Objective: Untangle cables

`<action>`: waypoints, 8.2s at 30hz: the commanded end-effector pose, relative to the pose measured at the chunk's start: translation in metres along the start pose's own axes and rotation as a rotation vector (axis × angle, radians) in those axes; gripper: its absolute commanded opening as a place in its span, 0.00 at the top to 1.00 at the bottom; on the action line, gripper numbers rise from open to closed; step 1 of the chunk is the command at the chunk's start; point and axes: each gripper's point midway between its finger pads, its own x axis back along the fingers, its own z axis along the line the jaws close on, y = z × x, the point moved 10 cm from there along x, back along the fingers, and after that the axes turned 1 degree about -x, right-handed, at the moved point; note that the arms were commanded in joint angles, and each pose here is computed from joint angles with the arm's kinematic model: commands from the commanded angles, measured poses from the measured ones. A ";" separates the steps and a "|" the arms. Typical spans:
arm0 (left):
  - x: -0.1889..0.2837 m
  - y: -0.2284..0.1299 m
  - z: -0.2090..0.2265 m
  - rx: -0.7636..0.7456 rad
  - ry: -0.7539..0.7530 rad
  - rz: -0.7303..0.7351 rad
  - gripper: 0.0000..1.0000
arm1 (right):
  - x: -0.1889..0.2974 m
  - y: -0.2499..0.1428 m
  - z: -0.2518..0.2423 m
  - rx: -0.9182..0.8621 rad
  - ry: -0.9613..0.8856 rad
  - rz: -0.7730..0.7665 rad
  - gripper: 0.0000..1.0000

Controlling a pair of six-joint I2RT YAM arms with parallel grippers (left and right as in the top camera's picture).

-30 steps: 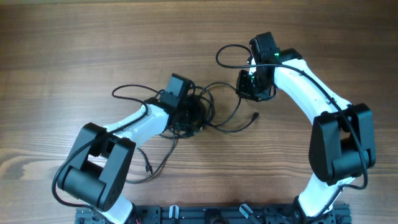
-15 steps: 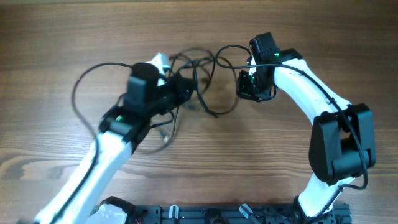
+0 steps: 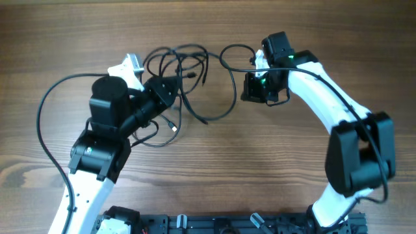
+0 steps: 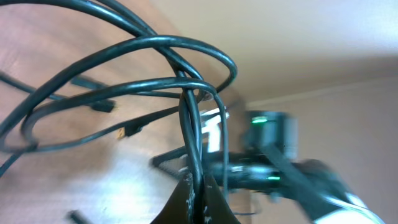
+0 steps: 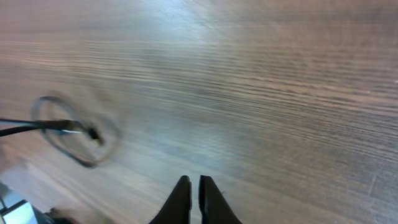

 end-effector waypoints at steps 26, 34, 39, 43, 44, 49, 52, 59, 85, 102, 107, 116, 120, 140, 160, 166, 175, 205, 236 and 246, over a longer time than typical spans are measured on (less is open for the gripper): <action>-0.036 0.004 0.018 0.388 0.069 0.070 0.96 | 0.094 -0.060 0.099 0.588 0.308 -0.123 0.50; -0.035 0.008 0.020 0.409 0.066 0.052 0.96 | 0.087 -0.064 0.097 0.510 0.294 -0.076 0.62; -0.035 0.009 0.022 0.400 0.091 0.022 0.96 | 0.083 -0.054 0.091 0.179 0.190 -0.112 0.51; -0.035 0.013 0.038 0.298 0.237 -0.103 0.96 | 0.086 -0.044 0.096 -0.044 0.222 -0.165 0.49; -0.035 0.014 0.042 0.283 0.266 -0.123 0.96 | 0.086 -0.043 0.097 -0.093 0.234 -0.169 0.49; -0.043 0.017 0.056 0.257 0.364 -0.173 0.96 | 0.084 -0.044 0.103 -0.209 0.254 -0.153 0.54; -0.049 0.018 0.059 0.259 0.371 -0.171 0.96 | 0.070 -0.050 0.108 -0.264 0.233 -0.101 0.54; -0.052 0.022 0.052 0.248 0.305 -0.175 0.96 | 0.021 -0.053 0.113 -0.408 0.158 0.027 0.66; -0.045 0.029 0.004 0.214 -0.070 -0.067 0.96 | -0.012 -0.038 0.083 -0.302 0.066 -0.015 0.96; 0.087 0.082 -0.016 0.190 -0.260 -0.501 0.96 | -0.011 -0.034 0.039 -0.062 -0.040 -0.009 0.96; 0.097 0.088 -0.004 0.116 -0.214 -0.505 0.96 | 0.000 -0.026 0.018 0.030 -0.001 0.004 0.96; 0.059 0.064 0.042 0.093 -0.059 -0.122 0.96 | 0.022 -0.021 0.032 0.245 0.194 0.010 0.96; 0.040 0.057 0.051 0.001 -0.069 0.011 0.96 | 0.066 -0.011 0.059 0.293 0.218 -0.071 0.96; 0.022 0.048 0.027 -0.316 -0.168 0.036 0.96 | 0.299 -0.032 0.157 0.311 0.259 -0.584 0.96; 0.039 0.025 0.013 -0.477 -0.180 0.058 0.75 | 0.251 -0.035 0.160 0.284 0.025 -0.430 0.95; 0.010 0.000 0.003 -0.537 -0.169 0.156 0.42 | 0.248 -0.034 0.160 0.290 0.029 -0.415 0.95; -0.053 -0.024 0.007 -0.754 -0.181 0.271 0.34 | 0.248 -0.035 0.160 0.290 0.038 -0.400 0.95; -0.078 0.034 -0.002 -0.855 -0.019 -0.222 0.96 | 0.235 -0.026 0.146 0.227 -0.124 -0.390 0.96; 0.118 0.026 -0.022 -0.687 0.430 -0.745 0.96 | 0.236 0.012 0.168 0.454 -0.091 -0.581 0.96; 0.116 0.023 -0.017 -0.689 0.459 -0.705 0.96 | 0.354 -0.047 0.209 0.679 0.248 -0.976 0.95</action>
